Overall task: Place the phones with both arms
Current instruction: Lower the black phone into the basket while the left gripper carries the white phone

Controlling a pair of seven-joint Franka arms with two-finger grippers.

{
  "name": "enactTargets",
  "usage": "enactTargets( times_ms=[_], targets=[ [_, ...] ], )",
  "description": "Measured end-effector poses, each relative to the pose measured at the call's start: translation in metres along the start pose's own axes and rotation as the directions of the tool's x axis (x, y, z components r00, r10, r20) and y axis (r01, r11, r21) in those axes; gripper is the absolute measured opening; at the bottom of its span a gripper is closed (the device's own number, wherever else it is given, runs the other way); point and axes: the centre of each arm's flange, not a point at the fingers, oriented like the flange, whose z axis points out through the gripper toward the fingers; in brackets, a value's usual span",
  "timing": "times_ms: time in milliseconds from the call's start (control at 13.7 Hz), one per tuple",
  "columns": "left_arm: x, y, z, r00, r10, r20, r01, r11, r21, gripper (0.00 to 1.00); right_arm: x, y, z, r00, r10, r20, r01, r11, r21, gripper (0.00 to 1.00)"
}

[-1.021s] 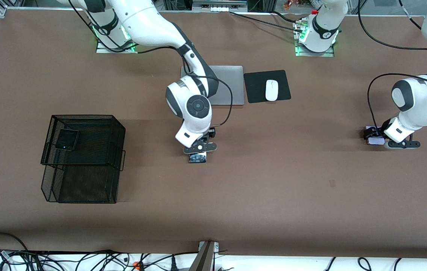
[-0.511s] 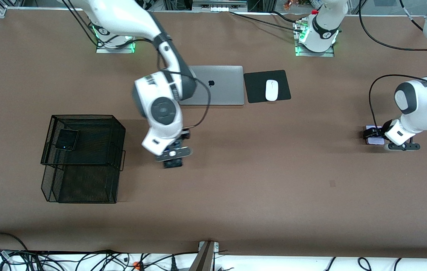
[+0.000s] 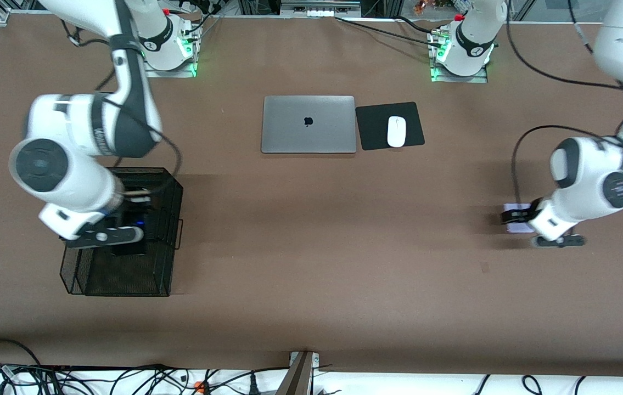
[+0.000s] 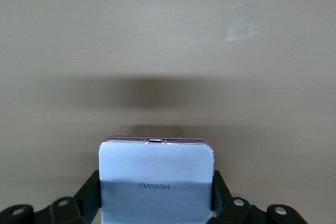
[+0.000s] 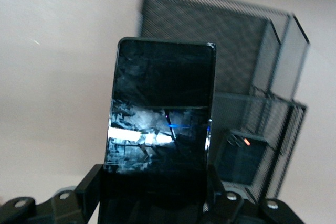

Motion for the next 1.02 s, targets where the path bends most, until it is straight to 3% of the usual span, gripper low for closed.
enactTargets(
  times_ms=[365,584,803,1021],
  targets=[
    [0.006,0.158,0.009,0.992,-0.121,-0.024,0.120,0.993,-0.009,0.84,-0.055,0.043,0.052,0.998,0.059,0.002,-0.059,0.992,0.107,0.81],
    [-0.003,0.253,-0.002,0.984,-0.171,-0.051,0.170,0.985,-0.026,0.84,-0.068,0.042,0.077,0.997,0.072,-0.015,-0.069,0.990,0.126,0.81],
    [-0.021,0.336,-0.018,0.985,-0.163,-0.061,0.159,0.985,-0.066,0.84,-0.071,0.035,0.093,0.993,0.115,-0.013,-0.111,0.975,0.192,0.81],
    [-0.044,0.406,-0.014,0.991,-0.124,-0.057,0.118,0.989,-0.091,0.84,-0.072,0.032,0.099,0.991,0.132,-0.001,-0.129,0.969,0.212,0.81]
  ],
)
